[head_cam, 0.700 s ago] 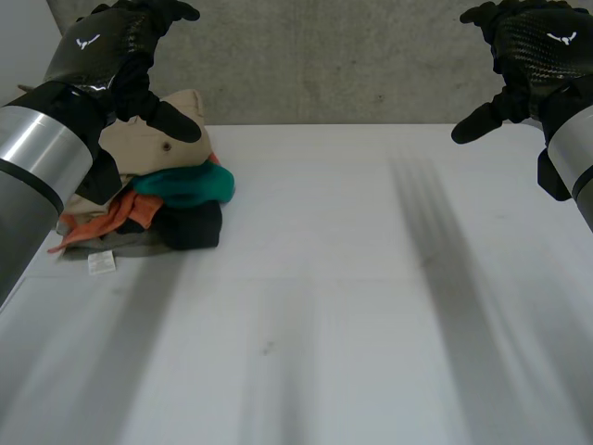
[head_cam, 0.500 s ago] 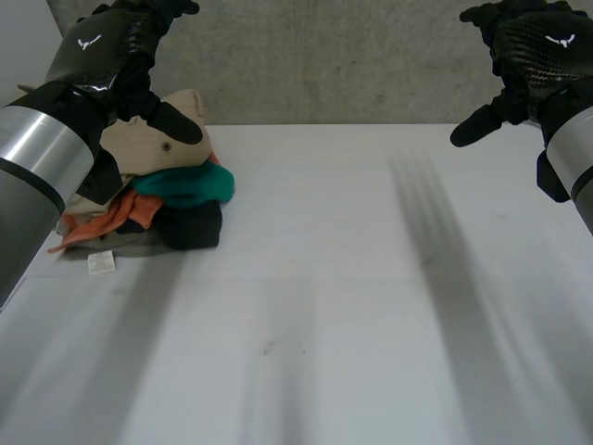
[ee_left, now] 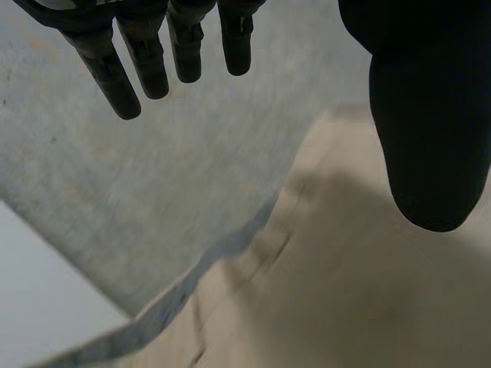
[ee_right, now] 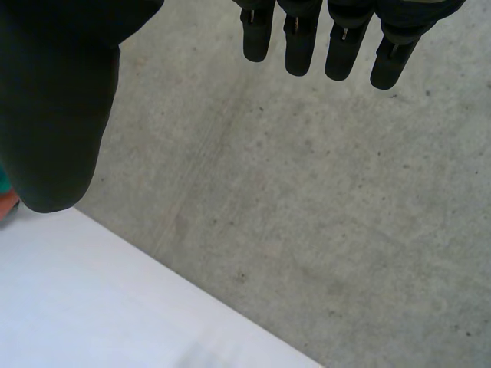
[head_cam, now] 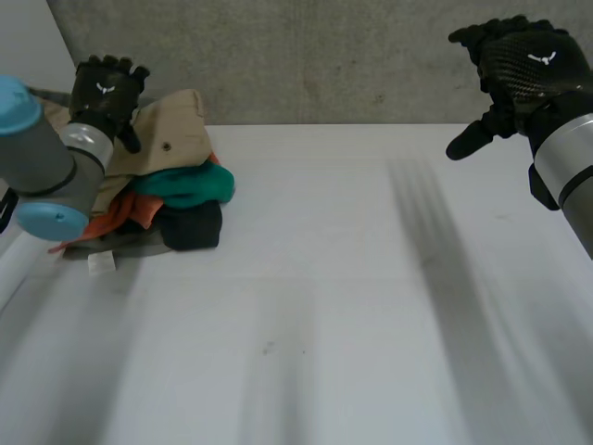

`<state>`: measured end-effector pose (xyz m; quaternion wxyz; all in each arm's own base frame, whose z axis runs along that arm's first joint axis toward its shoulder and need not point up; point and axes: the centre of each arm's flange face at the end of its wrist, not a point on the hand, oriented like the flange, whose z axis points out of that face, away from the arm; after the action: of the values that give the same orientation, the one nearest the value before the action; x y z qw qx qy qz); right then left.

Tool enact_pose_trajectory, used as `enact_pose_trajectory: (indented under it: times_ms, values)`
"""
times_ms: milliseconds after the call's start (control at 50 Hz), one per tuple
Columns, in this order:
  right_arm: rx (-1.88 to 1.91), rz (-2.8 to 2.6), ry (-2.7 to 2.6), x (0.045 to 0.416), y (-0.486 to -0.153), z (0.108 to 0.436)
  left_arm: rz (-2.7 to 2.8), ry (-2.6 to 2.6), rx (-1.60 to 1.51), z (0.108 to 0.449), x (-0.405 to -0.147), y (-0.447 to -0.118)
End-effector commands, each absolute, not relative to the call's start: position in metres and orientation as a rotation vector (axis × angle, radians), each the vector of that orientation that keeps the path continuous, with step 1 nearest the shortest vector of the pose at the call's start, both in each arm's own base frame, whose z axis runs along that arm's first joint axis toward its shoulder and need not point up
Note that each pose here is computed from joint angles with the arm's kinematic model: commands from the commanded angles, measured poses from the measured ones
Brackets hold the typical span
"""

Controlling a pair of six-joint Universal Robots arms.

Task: Fold the laundry.

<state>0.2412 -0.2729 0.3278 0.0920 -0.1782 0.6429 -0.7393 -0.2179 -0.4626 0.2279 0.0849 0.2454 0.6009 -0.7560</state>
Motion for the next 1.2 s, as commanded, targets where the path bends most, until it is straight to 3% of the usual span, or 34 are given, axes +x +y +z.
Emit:
enact_pose_trajectory:
  times_ms: [20,180,240,320,380,400,480,540,640,780,880,960,1060,1200]
  values:
    - [-0.551,-2.148,1.966,0.244,-0.279,0.311,-2.189,1.692,0.753,0.182,-0.203,-0.507]
    - [-0.566,-2.13,1.992,0.245,-0.283,0.303,-2.227,1.645,0.743,0.18,-0.212,-0.515]
    - [-0.59,-2.151,1.987,0.245,-0.284,0.305,-2.292,1.584,0.72,0.218,-0.225,-0.502]
    - [-0.611,-2.175,1.988,0.245,-0.285,0.307,-2.486,1.482,0.689,0.297,-0.256,-0.454]
    - [-0.612,-2.189,1.981,0.244,-0.285,0.31,-2.6,1.445,0.686,0.324,-0.273,-0.427]
    - [-0.611,-2.196,1.974,0.244,-0.285,0.312,-2.686,1.433,0.689,0.344,-0.285,-0.402]
    - [-0.606,-2.228,1.966,0.24,-0.288,0.317,-2.851,1.491,0.773,0.366,-0.314,-0.337]
    - [-0.607,-2.27,1.934,0.238,-0.285,0.328,-2.908,1.577,0.927,0.355,-0.339,-0.297]
    - [-0.599,-2.316,1.903,0.236,-0.285,0.339,-2.882,1.752,1.398,0.3,-0.397,-0.203]
    - [-0.554,-2.384,1.974,0.21,-0.306,0.339,-2.527,1.91,1.841,0.195,-0.437,-0.146]
    - [-0.58,-2.39,2.009,0.204,-0.314,0.333,-2.394,1.81,1.835,0.191,-0.433,-0.144]
    - [-0.69,-2.354,2.071,0.209,-0.323,0.316,-2.438,1.748,1.665,0.221,-0.422,-0.155]
    - [-0.827,-2.353,2.11,0.211,-0.323,0.309,-2.476,1.771,1.391,0.259,-0.383,-0.193]
    - [-0.991,-2.185,2.259,0.212,-0.317,0.284,-2.353,1.897,1.217,0.247,-0.339,-0.237]
